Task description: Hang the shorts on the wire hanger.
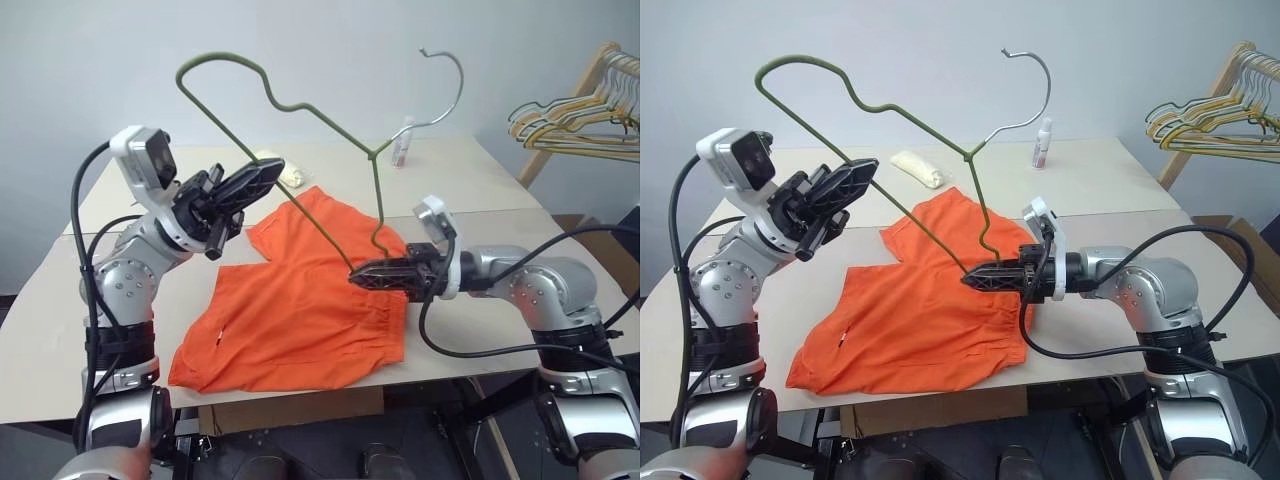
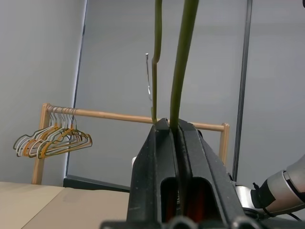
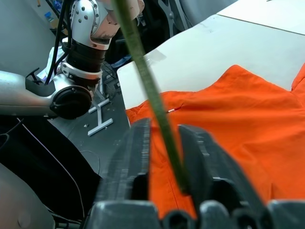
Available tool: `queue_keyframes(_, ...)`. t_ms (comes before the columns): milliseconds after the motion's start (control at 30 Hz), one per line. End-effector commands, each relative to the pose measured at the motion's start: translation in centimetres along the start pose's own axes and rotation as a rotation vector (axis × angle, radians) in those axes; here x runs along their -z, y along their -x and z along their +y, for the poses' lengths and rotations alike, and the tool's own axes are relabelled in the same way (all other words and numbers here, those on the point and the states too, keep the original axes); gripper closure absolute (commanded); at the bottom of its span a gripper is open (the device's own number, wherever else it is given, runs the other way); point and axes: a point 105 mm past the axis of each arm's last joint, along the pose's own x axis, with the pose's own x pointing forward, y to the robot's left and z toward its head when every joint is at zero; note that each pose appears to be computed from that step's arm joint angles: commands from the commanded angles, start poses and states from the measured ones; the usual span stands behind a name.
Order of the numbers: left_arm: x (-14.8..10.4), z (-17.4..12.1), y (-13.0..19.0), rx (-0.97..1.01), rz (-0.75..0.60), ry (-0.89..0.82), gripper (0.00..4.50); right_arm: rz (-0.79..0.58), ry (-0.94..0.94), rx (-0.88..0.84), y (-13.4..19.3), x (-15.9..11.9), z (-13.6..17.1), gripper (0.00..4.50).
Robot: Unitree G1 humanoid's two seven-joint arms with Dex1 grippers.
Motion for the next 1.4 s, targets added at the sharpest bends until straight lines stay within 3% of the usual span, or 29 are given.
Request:
queue_keyframes(33,-0.2,-0.1,0.0,-0.002,0.011,-0.045,4.50,-0.025,0.026,-0.020,0.1,-0.8,0.5,4.48)
queue_keyframes(333,6.0,1.7,1.4,-0.127,0.323,-0.015,1.79,-0.145,0.044,0.013,0.3,-2.8,1.5,4.50)
queue_keyframes(500,10.7,2.1,5.6,-0.169,0.739,-0.151,0.10,-0.198,-0.017,0.190,3.3,-1.5,1.4,4.50)
queue_keyframes(600,11.4,2.3,7.6,-0.156,0.907,-0.255,0.04,-0.171,-0.127,0.303,6.0,1.6,2.0,4.50)
queue_keyframes(800,12.2,0.8,8.8,-0.018,1.079,-0.305,0.04,-0.122,-0.406,0.385,11.3,7.1,5.7,4.50)
queue_keyframes(1000,12.1,0.2,6.6,0.071,0.990,-0.312,0.04,-0.060,-0.704,0.415,15.1,10.6,8.0,4.50)
queue_keyframes(1133,12.5,-0.5,6.0,0.139,1.003,-0.333,0.04,0.033,-0.921,0.434,16.7,12.9,8.6,4.50)
queue_keyframes(1400,11.8,-1.3,5.3,0.144,0.938,-0.310,0.04,0.104,-1.014,0.496,18.7,16.1,8.0,4.50)
